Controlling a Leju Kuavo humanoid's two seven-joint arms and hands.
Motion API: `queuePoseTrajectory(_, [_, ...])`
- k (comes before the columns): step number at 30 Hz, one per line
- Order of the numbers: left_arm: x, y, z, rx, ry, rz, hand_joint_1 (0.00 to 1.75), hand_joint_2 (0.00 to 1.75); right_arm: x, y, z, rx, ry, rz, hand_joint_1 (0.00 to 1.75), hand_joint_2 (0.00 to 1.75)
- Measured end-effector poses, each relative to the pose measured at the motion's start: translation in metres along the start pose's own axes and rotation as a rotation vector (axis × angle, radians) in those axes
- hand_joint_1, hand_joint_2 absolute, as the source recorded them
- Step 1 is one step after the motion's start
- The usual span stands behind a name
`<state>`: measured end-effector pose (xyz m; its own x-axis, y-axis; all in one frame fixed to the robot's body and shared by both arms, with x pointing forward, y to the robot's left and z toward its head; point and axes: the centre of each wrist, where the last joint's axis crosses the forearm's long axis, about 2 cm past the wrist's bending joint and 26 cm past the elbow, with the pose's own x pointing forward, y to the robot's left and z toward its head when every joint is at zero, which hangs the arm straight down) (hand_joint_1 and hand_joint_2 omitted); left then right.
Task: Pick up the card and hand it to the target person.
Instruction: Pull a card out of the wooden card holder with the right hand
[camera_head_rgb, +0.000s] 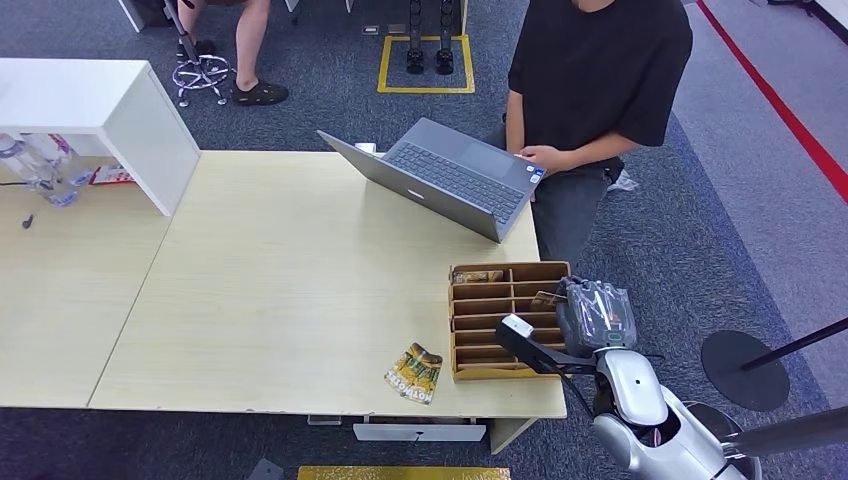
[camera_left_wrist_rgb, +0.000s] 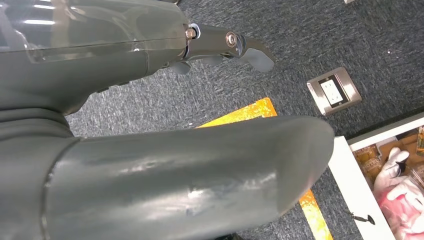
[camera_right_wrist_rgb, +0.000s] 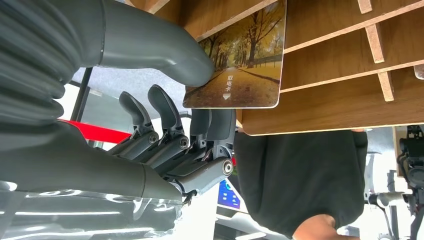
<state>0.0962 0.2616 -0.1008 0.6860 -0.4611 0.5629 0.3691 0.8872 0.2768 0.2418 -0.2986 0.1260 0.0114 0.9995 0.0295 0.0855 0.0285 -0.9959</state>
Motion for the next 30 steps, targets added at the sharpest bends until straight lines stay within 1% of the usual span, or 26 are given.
queuePoseTrajectory(8, [0.000, 0.000, 0.000, 0.000, 0.000, 0.000, 0.00, 0.00, 0.000, 0.000, 0.000, -0.001, 0.000, 0.000, 1.44, 1.75])
queuePoseTrajectory(11, [0.000, 0.000, 0.000, 0.000, 0.000, 0.000, 0.00, 0.00, 0.000, 0.000, 0.000, -0.002, -0.001, -0.002, 1.51, 1.75])
queuePoseTrajectory(15, [0.000, 0.000, 0.000, 0.000, 0.000, 0.000, 0.00, 0.00, 0.000, 0.000, 0.000, -0.007, -0.003, -0.009, 1.64, 1.75])
queuePoseTrajectory(18, [0.000, 0.000, 0.000, 0.000, -0.001, 0.000, 0.00, 0.00, 0.000, 0.000, 0.000, -0.014, -0.002, -0.013, 1.69, 1.75])
queuePoseTrajectory(25, [0.000, 0.000, 0.000, 0.002, -0.002, 0.000, 0.00, 0.00, -0.002, -0.006, -0.002, -0.041, 0.000, -0.022, 1.71, 1.75])
queuePoseTrajectory(30, [0.000, 0.000, 0.000, 0.004, -0.005, 0.001, 0.00, 0.00, -0.002, -0.020, -0.003, -0.084, -0.003, -0.062, 1.71, 1.75])
